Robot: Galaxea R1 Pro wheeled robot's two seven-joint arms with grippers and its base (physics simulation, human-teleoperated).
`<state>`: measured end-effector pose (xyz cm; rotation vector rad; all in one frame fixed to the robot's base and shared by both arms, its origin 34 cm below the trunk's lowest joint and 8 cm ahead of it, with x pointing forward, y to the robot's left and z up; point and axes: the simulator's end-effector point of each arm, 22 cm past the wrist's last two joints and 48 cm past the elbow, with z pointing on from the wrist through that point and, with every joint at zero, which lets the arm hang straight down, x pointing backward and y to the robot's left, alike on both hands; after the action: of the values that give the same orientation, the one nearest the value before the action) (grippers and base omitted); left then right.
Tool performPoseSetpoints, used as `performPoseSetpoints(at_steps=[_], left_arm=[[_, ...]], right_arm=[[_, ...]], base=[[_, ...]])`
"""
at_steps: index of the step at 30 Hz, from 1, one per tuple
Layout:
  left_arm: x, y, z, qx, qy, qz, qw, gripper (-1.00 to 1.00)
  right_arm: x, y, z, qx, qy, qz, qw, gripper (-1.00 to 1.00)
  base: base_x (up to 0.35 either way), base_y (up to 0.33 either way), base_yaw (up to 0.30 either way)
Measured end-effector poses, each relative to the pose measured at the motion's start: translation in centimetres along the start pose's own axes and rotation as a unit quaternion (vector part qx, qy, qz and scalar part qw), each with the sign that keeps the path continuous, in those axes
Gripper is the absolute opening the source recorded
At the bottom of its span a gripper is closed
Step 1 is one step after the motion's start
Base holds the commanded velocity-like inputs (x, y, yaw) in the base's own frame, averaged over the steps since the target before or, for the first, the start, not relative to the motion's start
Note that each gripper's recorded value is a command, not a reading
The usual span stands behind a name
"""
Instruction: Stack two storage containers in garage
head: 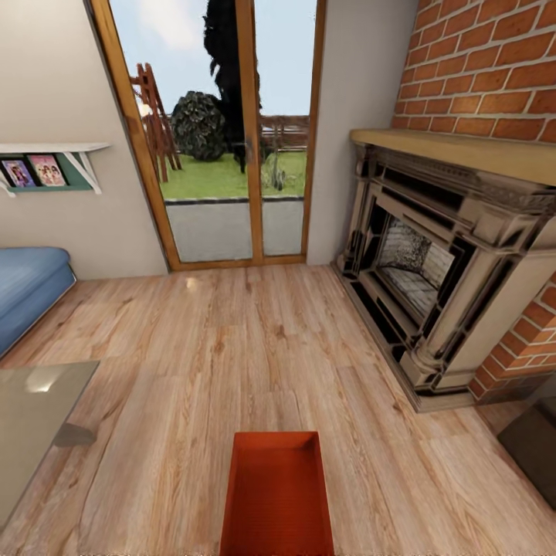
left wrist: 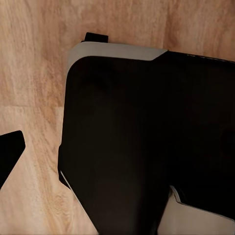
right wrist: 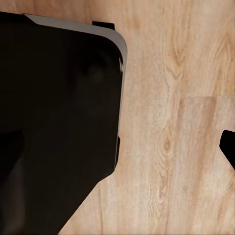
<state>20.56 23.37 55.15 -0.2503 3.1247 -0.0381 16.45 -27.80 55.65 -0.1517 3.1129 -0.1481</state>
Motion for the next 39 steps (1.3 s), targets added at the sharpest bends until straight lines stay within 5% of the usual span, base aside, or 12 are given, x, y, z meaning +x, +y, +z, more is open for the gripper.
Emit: performPoseSetpoints(at_steps=[39], left_arm=[[2.4,0.4,0.4,-0.005,0.031,-0.001,0.9995,1.00]], right_arm=[[2.4,0.5,0.1,-0.005,0.030,-0.007,0.9995,1.00]], base=[[0.000,0.000,0.000]])
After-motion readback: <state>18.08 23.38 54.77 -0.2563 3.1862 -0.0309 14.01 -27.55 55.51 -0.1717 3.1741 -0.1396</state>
